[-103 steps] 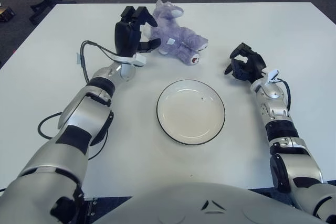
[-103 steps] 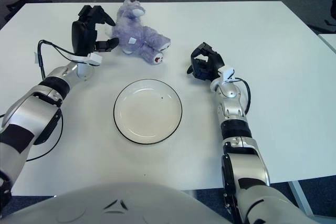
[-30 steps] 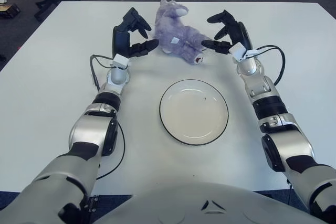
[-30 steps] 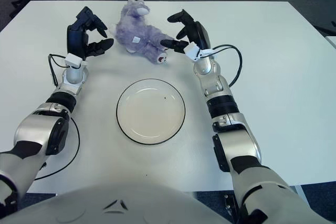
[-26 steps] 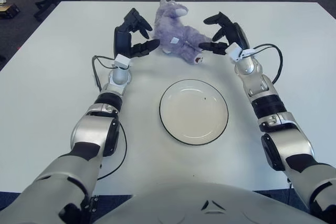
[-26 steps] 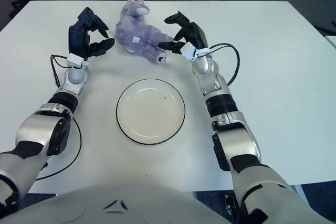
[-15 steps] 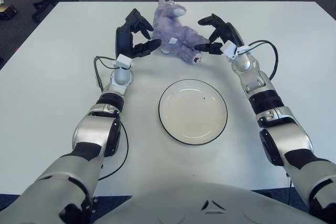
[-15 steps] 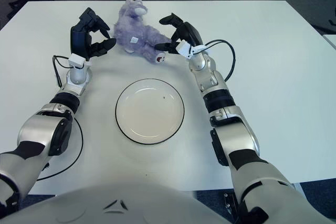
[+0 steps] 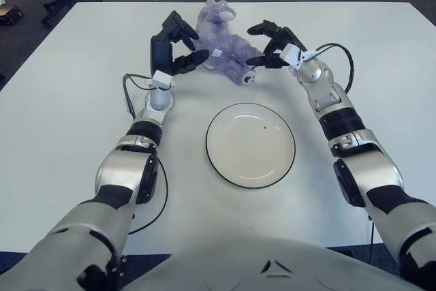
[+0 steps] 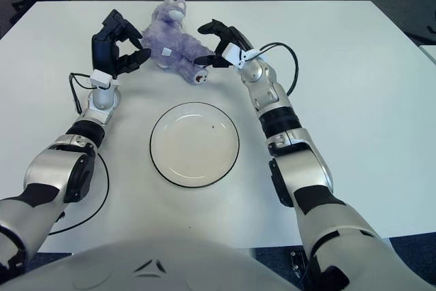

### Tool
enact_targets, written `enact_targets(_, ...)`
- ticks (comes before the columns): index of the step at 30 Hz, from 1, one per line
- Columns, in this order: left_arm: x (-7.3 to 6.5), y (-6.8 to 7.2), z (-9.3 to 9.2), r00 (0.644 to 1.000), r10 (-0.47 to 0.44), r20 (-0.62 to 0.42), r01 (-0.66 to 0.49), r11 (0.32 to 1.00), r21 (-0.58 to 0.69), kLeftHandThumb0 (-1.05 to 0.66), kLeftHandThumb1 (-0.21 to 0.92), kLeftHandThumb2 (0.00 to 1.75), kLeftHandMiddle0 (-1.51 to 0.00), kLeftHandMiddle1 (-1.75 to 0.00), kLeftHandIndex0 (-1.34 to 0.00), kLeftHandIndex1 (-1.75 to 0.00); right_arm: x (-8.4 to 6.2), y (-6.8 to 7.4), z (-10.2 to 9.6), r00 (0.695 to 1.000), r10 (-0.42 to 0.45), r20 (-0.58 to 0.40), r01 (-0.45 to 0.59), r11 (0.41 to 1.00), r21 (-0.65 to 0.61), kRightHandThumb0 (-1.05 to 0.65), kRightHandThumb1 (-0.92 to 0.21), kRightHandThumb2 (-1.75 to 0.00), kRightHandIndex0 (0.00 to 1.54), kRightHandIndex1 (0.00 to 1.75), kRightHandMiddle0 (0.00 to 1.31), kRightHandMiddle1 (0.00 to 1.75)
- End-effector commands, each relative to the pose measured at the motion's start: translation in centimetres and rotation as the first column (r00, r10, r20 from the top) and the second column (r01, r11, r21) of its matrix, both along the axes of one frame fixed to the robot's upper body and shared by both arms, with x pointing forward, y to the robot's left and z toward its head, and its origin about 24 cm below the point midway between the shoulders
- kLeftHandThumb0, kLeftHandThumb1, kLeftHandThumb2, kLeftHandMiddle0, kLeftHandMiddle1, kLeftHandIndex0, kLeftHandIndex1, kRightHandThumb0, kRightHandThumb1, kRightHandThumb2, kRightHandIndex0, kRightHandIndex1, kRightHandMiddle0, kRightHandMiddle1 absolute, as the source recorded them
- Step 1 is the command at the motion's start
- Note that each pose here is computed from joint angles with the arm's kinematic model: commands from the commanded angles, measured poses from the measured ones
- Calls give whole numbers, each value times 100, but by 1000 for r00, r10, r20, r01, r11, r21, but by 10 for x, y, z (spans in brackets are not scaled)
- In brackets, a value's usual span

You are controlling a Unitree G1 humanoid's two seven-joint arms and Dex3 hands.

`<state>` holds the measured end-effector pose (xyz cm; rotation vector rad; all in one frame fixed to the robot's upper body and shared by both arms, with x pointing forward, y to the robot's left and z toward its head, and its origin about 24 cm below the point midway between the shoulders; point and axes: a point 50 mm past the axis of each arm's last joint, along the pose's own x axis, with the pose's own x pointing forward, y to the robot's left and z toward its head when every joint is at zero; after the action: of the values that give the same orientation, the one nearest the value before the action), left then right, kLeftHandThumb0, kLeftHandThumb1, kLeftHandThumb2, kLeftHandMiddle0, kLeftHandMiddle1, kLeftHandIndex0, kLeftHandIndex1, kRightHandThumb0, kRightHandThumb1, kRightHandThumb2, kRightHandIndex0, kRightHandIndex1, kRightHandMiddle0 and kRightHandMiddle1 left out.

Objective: Put the doll into the plate.

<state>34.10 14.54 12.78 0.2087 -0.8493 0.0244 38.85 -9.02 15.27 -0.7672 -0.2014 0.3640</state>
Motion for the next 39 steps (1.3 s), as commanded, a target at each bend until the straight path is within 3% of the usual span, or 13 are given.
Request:
enact_targets(1, -1, 2, -2, 1000, 16, -3, -16, 1000, -4, 5, 92, 7, -80, -175, -61, -175, 6, 7, 4, 1000, -9, -3, 9, 1000, -15, -78, -92, -13, 46, 0, 32, 30)
enact_targets(23, -3, 1, -2, 999, 31, 11, -31, 999, -15, 5, 92, 7, -79, -175, -60, -175, 20, 23, -1, 997, -66, -40, 62, 994, -87, -82, -92, -13, 49, 1, 38, 20)
enact_targets(31, -3, 1, -2, 999, 38, 14, -38, 999, -14, 5, 92, 7, -78, -175, -60, -175, 21, 23, -2, 995, -95, 1, 94, 987, -132, -82, -92, -12, 54, 3, 40, 19)
enact_targets(39, -3, 2, -2, 999, 42, 15, -42, 999, -12, 5, 92, 7, -78, -175, -60, -175, 22, 24, -3, 992, -112, 62, 124, 959, -255, -82, -92, -13, 59, 5, 42, 19)
